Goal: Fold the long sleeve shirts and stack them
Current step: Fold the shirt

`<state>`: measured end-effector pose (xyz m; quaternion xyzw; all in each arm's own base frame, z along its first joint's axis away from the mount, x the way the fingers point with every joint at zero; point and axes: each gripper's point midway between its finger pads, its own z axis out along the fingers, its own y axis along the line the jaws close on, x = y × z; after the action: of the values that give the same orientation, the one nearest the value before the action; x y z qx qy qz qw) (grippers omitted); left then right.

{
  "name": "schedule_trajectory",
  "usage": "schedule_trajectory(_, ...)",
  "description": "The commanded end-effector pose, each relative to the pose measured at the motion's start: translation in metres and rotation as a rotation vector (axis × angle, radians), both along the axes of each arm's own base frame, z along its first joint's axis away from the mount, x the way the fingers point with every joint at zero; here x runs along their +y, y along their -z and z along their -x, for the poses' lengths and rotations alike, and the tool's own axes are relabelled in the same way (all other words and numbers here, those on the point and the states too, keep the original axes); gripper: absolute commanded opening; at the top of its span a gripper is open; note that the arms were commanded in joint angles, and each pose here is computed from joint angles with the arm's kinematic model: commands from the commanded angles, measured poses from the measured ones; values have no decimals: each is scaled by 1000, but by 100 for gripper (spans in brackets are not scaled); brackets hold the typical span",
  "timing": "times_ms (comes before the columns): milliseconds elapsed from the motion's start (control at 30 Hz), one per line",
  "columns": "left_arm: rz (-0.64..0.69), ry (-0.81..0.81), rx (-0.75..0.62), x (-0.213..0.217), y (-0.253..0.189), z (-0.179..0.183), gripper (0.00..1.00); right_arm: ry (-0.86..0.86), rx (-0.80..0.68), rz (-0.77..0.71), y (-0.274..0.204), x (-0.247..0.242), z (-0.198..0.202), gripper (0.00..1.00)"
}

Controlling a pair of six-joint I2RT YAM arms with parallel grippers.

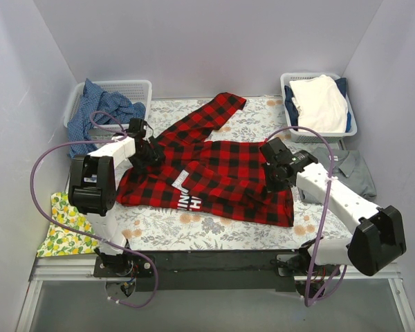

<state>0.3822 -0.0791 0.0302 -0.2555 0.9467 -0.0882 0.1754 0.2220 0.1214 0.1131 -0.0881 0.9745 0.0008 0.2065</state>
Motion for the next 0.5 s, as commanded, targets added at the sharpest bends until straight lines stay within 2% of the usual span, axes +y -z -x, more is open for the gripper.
schedule_trajectory(0, -47, -60, 8, 20, 6, 6, 72, 47, 55, 28, 19, -9, -1, 1)
schedule_trajectory(33, -52, -66, 4, 22, 5, 6, 72, 59, 83, 25, 25, -6, -1, 2)
schedule_trajectory(67, -50, -72, 2, 23, 3, 5, 72, 71, 96, 24, 27, -6, -1, 15)
schedule_trajectory(133, -45, -83, -24, 23, -8, 2, 72, 115, 98, 27, 27, -7, -6, 27)
schedule_trajectory(167, -42, -83, -36, 23, -13, 0, 72, 134, 85, 23, 25, -8, -10, 43)
schedule_trajectory(200, -39, -86, -79, 23, -29, -6, 72, 151, 68, 23, 21, -10, -13, 50)
schedule_trajectory(233, -36, -87, -97, 23, -36, -8, 72, 173, 43, 34, 17, -14, -18, 62)
schedule_trajectory(367, -43, -80, -210, 25, -76, -22, 73, 217, -39, 40, -1, -18, -38, 71)
schedule_trajectory(467, -28, -53, -234, 21, -91, -23, 73, 136, -44, 2, -7, -4, -48, 72)
